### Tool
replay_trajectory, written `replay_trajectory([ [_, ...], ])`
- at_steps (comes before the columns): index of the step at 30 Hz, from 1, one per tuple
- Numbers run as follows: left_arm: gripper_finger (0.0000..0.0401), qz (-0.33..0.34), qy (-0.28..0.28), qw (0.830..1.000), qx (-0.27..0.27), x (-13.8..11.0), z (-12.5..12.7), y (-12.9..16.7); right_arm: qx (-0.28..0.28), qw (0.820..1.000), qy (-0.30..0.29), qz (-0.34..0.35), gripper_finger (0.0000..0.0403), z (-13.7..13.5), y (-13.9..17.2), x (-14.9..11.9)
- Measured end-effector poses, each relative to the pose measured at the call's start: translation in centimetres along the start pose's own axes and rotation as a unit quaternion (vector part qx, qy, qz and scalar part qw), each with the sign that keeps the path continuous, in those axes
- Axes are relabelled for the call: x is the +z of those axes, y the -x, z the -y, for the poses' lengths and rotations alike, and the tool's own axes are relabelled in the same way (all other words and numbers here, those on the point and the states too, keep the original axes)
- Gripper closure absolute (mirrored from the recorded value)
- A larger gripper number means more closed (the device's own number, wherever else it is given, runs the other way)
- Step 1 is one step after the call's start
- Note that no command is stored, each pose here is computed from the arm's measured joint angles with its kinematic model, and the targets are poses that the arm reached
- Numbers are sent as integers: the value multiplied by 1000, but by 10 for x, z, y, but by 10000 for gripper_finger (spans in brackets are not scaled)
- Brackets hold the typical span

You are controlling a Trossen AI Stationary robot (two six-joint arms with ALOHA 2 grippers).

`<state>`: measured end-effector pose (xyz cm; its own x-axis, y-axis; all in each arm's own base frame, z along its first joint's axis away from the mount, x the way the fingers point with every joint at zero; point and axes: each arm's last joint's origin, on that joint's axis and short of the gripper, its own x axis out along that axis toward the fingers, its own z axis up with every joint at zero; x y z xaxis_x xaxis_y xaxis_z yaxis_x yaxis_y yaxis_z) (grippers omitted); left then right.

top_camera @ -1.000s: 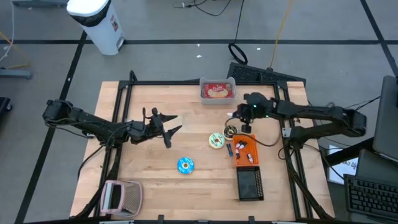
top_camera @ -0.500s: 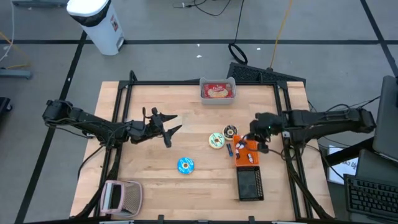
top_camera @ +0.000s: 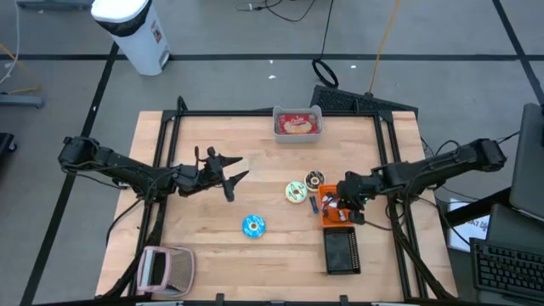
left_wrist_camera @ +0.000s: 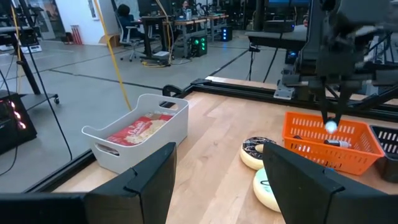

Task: Pick & Place Food Item
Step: Put the black food coloring bottle into the orange bin, then put the blue large food coloring bottle into the orange bin

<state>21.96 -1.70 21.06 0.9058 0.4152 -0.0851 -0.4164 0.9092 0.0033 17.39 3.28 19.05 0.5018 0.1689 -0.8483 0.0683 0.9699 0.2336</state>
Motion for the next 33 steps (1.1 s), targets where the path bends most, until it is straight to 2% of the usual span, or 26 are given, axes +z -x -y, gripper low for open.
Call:
replay_trajectory([
  [9, 160, -3, 3, 1000, 0, -1, 0, 0, -14, 999, 9, -42, 353, 2, -23, 2],
  [14, 160, -11, -2, 1000, 0, -2, 0, 0, -16, 999, 10, -49, 332, 2, -27, 2],
  [26, 160, 12, 19, 1000, -3, 3, 0, 0, -3, 1000, 13, -7, 278, -1, -25, 9],
  [30, 160, 5, 20, 998, -63, 6, 8, -6, 0, 1000, 29, 5, 271, -1, -21, 10],
  [33, 160, 4, 24, 995, -99, 16, 22, -23, 0, 999, 43, 27, 272, 2, -17, 14],
])
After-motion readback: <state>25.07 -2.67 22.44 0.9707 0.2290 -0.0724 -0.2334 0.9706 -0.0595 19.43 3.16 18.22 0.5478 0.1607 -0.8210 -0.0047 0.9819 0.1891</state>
